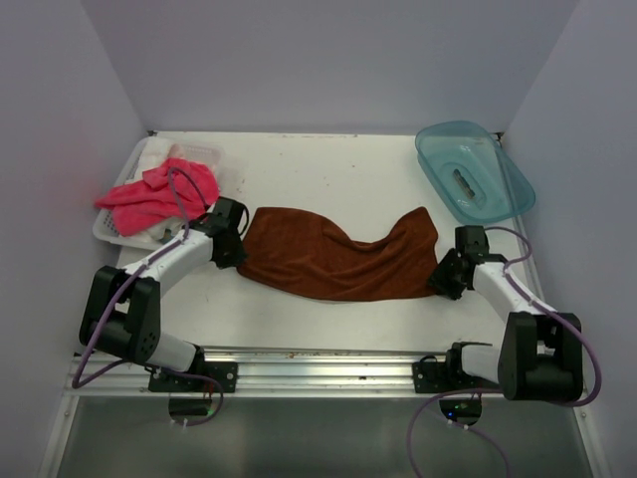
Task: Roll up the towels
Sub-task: Flatten the towel
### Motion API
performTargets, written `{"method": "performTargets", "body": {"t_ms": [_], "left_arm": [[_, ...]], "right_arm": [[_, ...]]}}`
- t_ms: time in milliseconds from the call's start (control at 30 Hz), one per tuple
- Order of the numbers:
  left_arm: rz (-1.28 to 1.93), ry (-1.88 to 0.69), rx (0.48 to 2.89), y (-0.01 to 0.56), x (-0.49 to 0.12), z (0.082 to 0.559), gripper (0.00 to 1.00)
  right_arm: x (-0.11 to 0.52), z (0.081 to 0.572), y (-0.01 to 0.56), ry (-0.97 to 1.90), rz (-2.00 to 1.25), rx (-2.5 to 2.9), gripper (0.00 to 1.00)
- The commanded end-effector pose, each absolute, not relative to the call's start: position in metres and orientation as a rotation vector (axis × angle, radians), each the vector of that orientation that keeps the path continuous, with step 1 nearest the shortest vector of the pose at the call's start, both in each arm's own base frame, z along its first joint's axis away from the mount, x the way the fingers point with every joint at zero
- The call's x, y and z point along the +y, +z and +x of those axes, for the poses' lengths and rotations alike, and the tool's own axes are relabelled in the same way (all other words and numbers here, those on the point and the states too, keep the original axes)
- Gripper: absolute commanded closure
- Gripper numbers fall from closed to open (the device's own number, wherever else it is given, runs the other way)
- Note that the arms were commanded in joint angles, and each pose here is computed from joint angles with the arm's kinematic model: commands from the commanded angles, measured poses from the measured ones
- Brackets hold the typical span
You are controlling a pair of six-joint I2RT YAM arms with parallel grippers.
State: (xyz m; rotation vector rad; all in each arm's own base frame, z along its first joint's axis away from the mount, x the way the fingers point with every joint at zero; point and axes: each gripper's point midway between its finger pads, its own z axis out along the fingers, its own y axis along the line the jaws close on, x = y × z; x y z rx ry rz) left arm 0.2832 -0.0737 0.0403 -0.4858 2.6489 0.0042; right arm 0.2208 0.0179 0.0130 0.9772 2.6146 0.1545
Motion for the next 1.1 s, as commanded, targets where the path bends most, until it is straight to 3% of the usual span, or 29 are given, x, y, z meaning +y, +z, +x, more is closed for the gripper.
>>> {"method": "performTargets", "body": {"t_ms": [0,233,300,467,667,900,1067], "left_arm": [[-0.469,-0.025,2.591,0.06,-0.075,0.297,1.0],[-0.469,-0.038,2.586,0.061,-0.076,0.299,1.0],[-0.469,-0.028,2.59,0.06,-0.075,0.298,1.0],[-0.469,-0.013,2.595,0.062,-0.073,0.297,1.0],[-0.448,-0.078,2.532,0.11,-0.079,0.309,1.0],[-0.418,-0.235,2.27,0.244,-0.089,0.347,1.0],[-0.386,-0.266,2.147,0.307,-0.082,0.354,1.0]], "right_arm": [[0.013,0.225,0.006,0.118,0.986,2.61,0.58],[0.011,0.224,-0.003,0.092,0.999,2.619,0.59],[0.01,0.225,-0.002,0.085,0.998,2.619,0.65],[0.008,0.228,0.005,0.083,1.0,2.596,1.0],[0.006,0.244,0.065,0.124,0.936,2.473,1.0],[-0.001,0.283,0.199,0.184,0.814,2.223,1.0],[-0.012,0.288,0.294,0.171,0.749,2.031,1.0]]}}
